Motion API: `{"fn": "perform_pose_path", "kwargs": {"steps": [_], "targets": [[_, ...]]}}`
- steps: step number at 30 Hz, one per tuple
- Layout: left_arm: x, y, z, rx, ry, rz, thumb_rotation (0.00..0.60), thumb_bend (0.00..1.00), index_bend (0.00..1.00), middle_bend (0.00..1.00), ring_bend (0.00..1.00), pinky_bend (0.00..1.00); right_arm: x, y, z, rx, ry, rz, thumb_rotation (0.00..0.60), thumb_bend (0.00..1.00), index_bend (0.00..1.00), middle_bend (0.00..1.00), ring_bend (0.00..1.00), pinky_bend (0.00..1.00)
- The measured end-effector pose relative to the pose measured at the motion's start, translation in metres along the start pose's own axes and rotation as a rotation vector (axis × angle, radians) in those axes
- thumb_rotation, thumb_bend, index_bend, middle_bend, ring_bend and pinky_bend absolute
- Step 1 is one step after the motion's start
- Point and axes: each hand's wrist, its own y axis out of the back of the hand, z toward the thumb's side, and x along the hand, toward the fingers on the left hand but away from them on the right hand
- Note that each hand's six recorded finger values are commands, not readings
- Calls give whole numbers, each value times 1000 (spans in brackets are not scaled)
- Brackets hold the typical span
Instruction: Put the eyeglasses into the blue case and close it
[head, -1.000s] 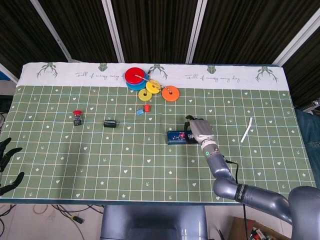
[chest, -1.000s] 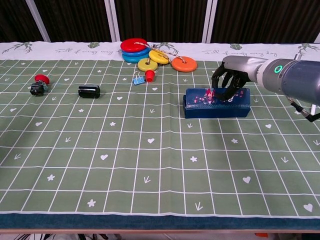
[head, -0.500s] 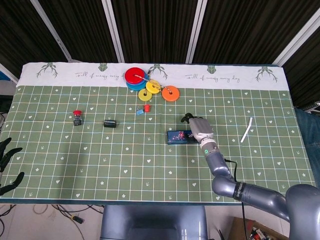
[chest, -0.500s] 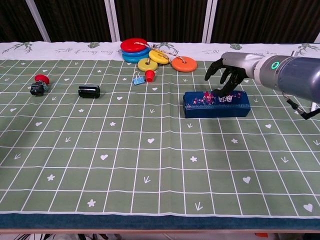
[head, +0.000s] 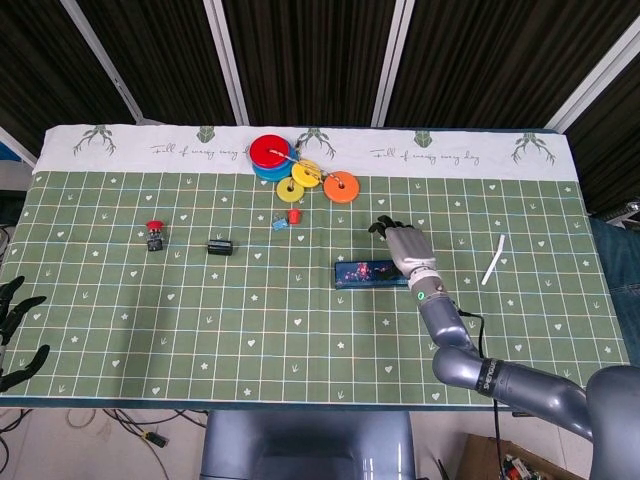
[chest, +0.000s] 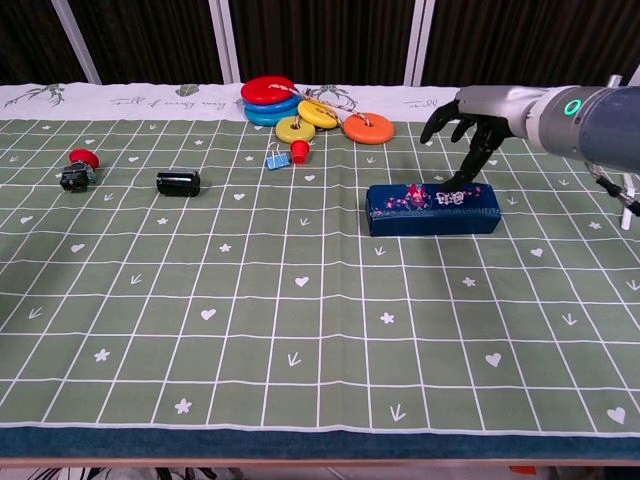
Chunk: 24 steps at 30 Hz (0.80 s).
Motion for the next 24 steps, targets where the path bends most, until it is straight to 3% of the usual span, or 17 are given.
{"fn": "perform_pose_path", "kwargs": {"steps": [7, 24], "targets": [[-1, 0, 0, 0, 1, -1, 600, 312, 199, 0, 0, 0, 16, -20, -3, 107, -5, 88, 600, 262, 240, 132, 163, 213], [0, 0, -1, -1, 6, -4, 600, 312, 199, 0, 0, 0, 3, -32, -8, 56, -51, 71, 600, 355, 315, 248, 196, 213]]}}
